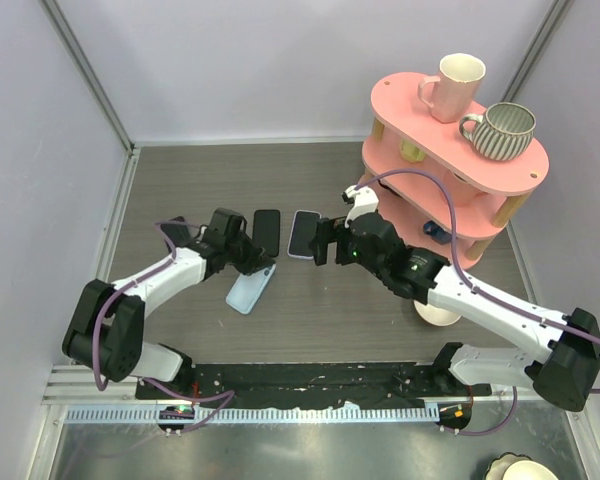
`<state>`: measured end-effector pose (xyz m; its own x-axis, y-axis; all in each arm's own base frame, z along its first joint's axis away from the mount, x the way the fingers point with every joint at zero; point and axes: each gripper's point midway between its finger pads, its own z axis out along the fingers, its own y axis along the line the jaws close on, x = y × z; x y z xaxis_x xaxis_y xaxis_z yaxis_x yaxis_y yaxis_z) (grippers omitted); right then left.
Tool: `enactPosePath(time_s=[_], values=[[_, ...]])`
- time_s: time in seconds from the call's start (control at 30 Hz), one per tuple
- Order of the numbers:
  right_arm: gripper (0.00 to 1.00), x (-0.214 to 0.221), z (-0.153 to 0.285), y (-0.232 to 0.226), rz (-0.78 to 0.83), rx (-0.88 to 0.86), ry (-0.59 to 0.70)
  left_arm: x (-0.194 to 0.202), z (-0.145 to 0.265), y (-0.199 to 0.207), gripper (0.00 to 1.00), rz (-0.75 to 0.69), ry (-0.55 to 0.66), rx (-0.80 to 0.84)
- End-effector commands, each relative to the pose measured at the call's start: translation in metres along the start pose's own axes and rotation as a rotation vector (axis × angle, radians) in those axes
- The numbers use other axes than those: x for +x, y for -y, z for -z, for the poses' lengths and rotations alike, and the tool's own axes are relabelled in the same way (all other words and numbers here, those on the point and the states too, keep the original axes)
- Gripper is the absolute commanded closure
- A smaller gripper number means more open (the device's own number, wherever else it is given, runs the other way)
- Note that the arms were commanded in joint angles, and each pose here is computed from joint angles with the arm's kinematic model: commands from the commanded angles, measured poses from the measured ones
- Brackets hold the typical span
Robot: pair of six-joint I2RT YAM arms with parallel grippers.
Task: Put the phone into the phone case
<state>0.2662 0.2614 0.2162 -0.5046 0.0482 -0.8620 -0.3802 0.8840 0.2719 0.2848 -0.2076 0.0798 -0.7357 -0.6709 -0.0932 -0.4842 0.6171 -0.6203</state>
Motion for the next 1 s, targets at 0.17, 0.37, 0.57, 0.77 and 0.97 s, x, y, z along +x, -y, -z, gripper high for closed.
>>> enactPosePath(time_s=[0.17,0.37,0.57,0.77,0.97], values=[[0.05,-0.004,-0.004,0.003,-0.057,0.028,0.029,-0.004,-0.022,0.003,1.0,0.314,0.082,0.081],[0.05,-0.006,-0.004,0.002,-0.065,0.031,0.031,0.0,-0.026,0.008,0.87,0.32,0.095,0.077],[0.06,-0.003,-0.006,0.001,-0.068,0.025,0.018,-0.011,0.004,0.027,0.19,0.055,0.125,-0.014],[0.06,-0.003,-0.007,-0.001,-0.07,0.018,0.016,-0.07,0.061,0.009,0.0,-0.185,0.386,-0.277],[0.06,-0.001,-0.001,0.005,-0.048,0.034,0.014,-0.154,0.089,-0.044,0.03,-0.239,0.429,-0.453]])
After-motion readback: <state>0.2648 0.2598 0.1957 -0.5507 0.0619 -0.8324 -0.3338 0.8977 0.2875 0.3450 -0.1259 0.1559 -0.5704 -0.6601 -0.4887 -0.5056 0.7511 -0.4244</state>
